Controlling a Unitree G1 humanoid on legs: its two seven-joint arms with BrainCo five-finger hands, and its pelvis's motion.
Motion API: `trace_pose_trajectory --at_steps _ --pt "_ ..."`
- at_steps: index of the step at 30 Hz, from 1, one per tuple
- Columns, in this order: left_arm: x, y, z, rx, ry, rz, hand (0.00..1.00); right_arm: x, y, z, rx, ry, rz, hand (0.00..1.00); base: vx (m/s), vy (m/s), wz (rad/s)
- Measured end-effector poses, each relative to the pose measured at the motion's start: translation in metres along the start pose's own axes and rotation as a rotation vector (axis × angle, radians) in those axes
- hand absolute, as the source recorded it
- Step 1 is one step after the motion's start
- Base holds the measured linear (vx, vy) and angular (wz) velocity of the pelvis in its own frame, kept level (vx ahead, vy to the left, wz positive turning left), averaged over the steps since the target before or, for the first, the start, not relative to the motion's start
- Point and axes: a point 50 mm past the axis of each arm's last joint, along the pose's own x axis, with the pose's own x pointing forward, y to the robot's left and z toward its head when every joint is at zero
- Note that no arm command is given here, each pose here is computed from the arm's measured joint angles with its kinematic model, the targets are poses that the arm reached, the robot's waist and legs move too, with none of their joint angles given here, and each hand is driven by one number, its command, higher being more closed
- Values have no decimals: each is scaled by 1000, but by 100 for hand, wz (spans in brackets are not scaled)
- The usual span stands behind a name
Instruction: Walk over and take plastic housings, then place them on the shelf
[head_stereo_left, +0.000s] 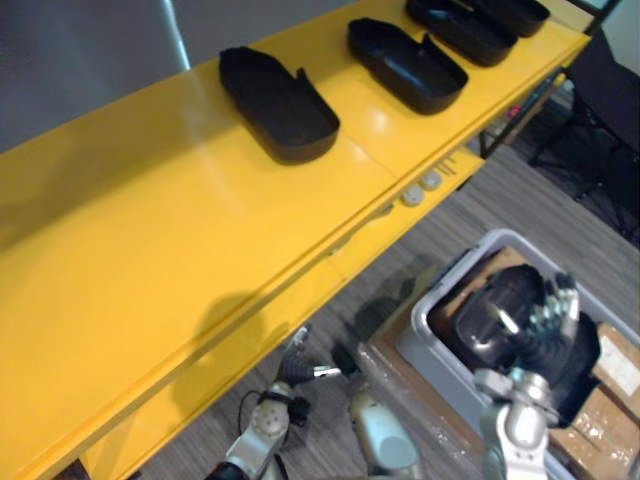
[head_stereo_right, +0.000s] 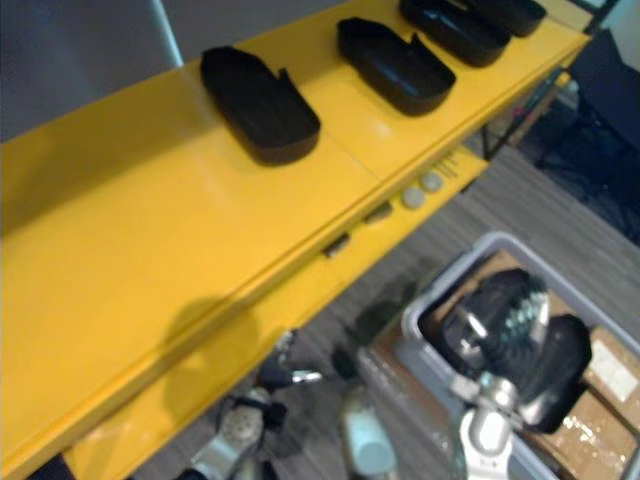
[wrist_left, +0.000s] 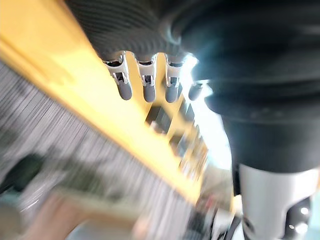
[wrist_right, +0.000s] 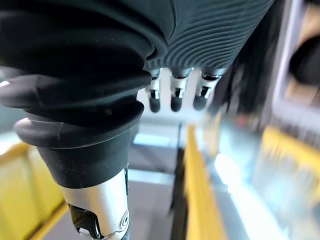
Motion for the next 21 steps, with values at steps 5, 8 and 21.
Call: trace_pose_trajectory --at_steps 5,8,21 --pt "-3 21 13 51 -74 -18 0 -11 -17 -10 42 98 -124 0 -92 66 -23" --pt "-13 24 -2 93 7 -77 0 -36 -42 -17 11 183 -152 0 -241 197 -140" --pt "-48 53 -46 62 242 153 0 -20 -14 -8 -16 83 -76 0 -185 158 -114"
